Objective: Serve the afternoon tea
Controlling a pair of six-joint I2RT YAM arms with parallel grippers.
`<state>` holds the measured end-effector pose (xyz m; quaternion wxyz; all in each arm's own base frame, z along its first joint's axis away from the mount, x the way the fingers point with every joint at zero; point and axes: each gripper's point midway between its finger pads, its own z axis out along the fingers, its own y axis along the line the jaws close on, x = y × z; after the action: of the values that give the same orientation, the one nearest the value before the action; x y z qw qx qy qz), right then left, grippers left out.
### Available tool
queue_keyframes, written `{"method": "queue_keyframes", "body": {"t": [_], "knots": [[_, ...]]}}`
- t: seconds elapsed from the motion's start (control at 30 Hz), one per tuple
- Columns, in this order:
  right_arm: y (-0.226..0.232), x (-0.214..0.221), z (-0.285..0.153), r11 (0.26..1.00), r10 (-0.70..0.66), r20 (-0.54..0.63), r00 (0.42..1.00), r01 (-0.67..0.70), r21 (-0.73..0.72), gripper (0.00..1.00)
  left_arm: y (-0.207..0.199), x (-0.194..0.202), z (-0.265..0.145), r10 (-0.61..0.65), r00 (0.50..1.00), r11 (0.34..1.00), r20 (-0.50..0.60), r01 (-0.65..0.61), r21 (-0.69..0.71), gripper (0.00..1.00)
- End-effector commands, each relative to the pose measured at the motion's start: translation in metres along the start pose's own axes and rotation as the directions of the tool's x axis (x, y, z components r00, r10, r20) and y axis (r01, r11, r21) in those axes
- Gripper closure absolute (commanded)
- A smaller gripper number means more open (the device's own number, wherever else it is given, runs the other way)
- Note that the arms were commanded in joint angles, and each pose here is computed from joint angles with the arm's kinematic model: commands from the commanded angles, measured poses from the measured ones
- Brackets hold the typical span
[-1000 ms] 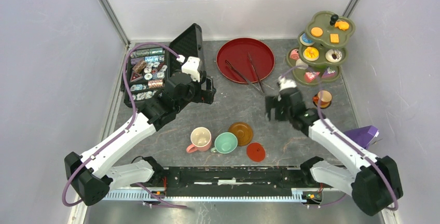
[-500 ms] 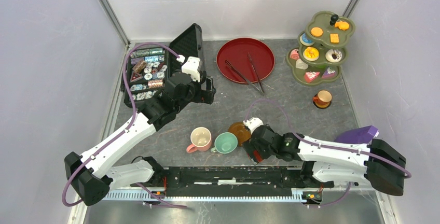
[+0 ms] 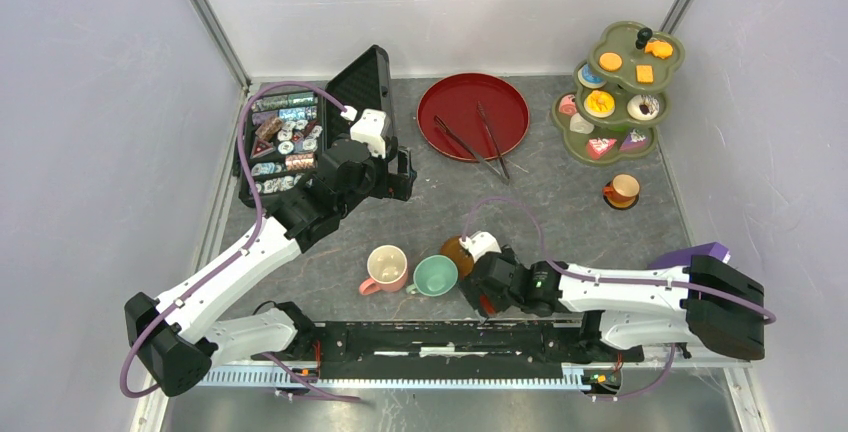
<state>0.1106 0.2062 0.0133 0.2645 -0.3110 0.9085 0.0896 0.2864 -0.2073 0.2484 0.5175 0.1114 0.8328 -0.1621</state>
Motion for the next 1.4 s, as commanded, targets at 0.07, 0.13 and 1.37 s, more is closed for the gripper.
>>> {"method": "queue_keyframes", "body": {"t": [0.07, 0.13, 1.37], "knots": [[-0.061, 0.023, -0.001, 0.944, 0.14, -0.008, 0.99, -0.131, 0.303, 0.08, -0.003, -0.009, 0.0, -0.052, 0.998, 0.999, 0.018, 0.052, 0.002, 0.0], [-0.078, 0.029, -0.002, 0.916, 0.2, 0.007, 0.98, -0.189, 0.354, 0.09, -0.003, -0.009, 0.0, -0.054, 0.998, 0.999, 0.017, 0.054, 0.003, 0.0], [-0.294, -0.058, 0.008, 0.639, 0.503, 0.303, 0.809, -0.585, 0.5, 0.08, -0.001, -0.012, -0.004, -0.051, 0.998, 0.999, 0.031, 0.052, -0.001, 0.0]]}}
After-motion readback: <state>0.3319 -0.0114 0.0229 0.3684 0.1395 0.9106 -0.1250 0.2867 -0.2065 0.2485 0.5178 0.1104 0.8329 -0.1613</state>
